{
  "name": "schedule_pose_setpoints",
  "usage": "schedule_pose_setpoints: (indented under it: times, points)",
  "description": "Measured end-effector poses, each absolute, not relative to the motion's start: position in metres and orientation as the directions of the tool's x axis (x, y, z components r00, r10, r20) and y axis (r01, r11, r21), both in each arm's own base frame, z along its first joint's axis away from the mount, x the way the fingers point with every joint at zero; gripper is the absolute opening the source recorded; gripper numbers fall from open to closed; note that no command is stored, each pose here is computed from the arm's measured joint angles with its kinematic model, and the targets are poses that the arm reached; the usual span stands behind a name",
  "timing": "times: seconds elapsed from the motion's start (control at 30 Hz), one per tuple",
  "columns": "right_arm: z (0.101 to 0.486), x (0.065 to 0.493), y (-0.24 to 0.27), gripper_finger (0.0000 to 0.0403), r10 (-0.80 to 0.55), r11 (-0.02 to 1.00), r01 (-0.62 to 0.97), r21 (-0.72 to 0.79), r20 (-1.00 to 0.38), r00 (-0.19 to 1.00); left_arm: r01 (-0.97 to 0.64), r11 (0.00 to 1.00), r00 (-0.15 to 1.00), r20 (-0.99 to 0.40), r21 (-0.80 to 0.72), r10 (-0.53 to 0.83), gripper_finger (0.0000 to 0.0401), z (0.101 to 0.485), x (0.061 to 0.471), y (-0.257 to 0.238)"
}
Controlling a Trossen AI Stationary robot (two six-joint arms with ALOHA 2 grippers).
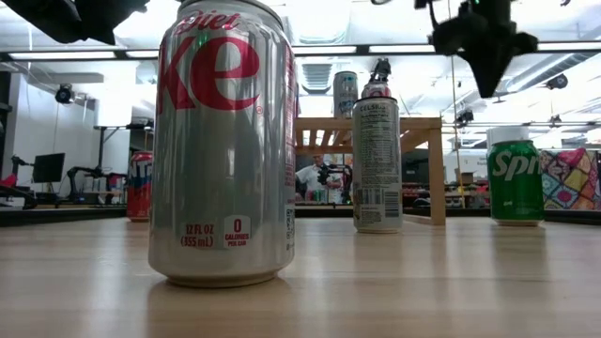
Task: Place canned beverage on shelf
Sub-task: Put the top green soda can aligned with the other red soda can on the shelf
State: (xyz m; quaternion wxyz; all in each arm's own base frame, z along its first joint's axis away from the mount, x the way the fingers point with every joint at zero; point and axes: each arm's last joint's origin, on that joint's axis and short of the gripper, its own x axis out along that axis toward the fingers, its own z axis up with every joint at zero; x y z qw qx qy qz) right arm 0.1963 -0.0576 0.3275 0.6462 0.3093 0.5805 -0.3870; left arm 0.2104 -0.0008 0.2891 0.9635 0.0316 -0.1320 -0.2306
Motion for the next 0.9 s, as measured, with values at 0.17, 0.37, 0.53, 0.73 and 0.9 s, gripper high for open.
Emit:
schedule_pose_setpoints:
  times: [0.17,0.37,0.53,0.73,0.9]
  points:
    - [0.314,0.178,-0.074,0.0009,-0.129,0.412,0.91,-0.058,-0.992,-0.006,0.432,0.892,0.86,0.239,0.133,-0.451,0.0,0.289,0.21,-0.001]
    - [0.3,0.17,-0.085,0.0009,-0.107,0.373,0.923,-0.095,-0.993,-0.059,0.431,0.892,0.863,0.229,0.133,-0.451,0.0,0.288,0.211,-0.001]
    - [0.296,0.168,-0.088,0.0009,-0.097,0.385,0.917,-0.106,-0.993,-0.074,0.423,0.893,0.865,0.225,0.152,-0.448,0.0,0.287,0.211,0.0]
    - [0.296,0.17,-0.089,0.0009,-0.112,0.389,0.917,-0.093,-0.992,-0.053,0.406,0.898,0.872,0.221,0.172,-0.437,0.0,0.287,0.211,0.002]
    - [0.296,0.174,-0.09,0.0034,-0.096,0.391,0.92,-0.041,-0.995,-0.004,0.37,0.915,0.889,0.223,0.164,-0.399,0.0,0.287,0.211,0.004]
